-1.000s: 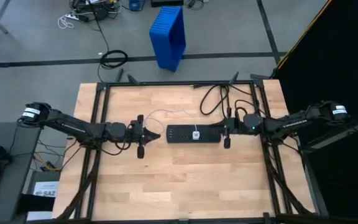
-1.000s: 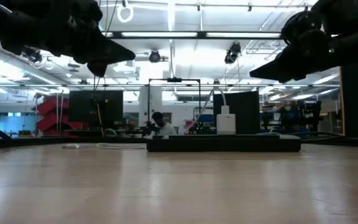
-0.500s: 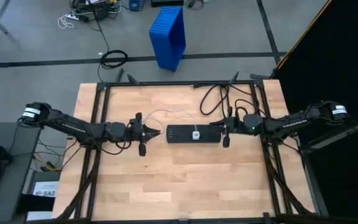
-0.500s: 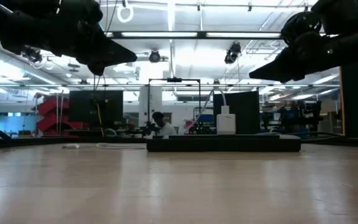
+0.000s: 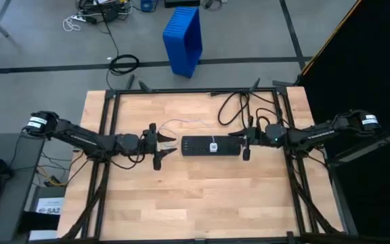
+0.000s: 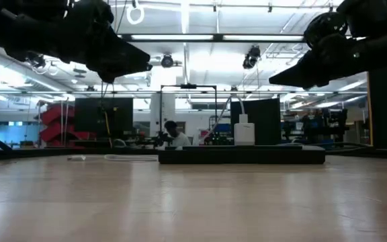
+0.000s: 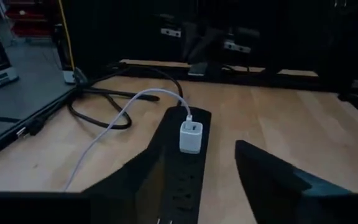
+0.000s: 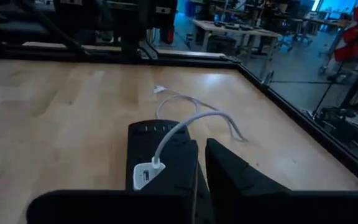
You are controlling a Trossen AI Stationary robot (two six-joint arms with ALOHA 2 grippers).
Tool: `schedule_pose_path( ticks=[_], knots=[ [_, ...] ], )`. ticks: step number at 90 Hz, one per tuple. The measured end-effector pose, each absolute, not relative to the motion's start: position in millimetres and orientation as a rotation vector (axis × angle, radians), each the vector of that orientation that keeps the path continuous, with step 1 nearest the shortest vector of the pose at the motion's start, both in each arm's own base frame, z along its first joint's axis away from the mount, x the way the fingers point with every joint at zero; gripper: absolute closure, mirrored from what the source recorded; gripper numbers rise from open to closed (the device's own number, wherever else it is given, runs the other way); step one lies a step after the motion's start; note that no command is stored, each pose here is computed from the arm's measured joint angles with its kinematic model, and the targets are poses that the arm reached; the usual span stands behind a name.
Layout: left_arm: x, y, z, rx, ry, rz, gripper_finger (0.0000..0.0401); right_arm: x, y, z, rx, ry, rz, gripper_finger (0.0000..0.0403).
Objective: Insert USB
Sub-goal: Remove the white charger adapter from the black outlet extension
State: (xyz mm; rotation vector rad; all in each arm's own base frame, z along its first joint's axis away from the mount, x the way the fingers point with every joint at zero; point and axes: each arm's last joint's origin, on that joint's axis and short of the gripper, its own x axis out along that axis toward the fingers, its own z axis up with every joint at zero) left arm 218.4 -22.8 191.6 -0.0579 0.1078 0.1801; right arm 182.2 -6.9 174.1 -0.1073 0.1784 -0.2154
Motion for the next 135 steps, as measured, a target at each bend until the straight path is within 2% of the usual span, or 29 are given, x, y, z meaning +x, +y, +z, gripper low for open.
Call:
schedule_pose_path(
  ticks=[34,56,72,97,135],
  knots=[
    [266,-14,180,-0.045,0.141,0.242,0.0128,182,-10,174,-0.106,0.183,-0.23,0.0399],
    [311,-7,167,-0.043,0.185,0.256,0.01,182,-10,173,-0.106,0.187,-0.229,0.0402],
    [340,-10,165,-0.025,0.147,0.073,0.0095,182,-10,173,-0.098,0.192,-0.23,0.0398],
    [355,21,129,-0.108,0.279,0.17,0.0095,182,-9,173,-0.097,0.191,-0.227,0.0399],
    [385,26,110,-0.175,0.214,0.034,0.0095,182,-13,173,-0.062,0.189,-0.251,0.0399]
  ],
)
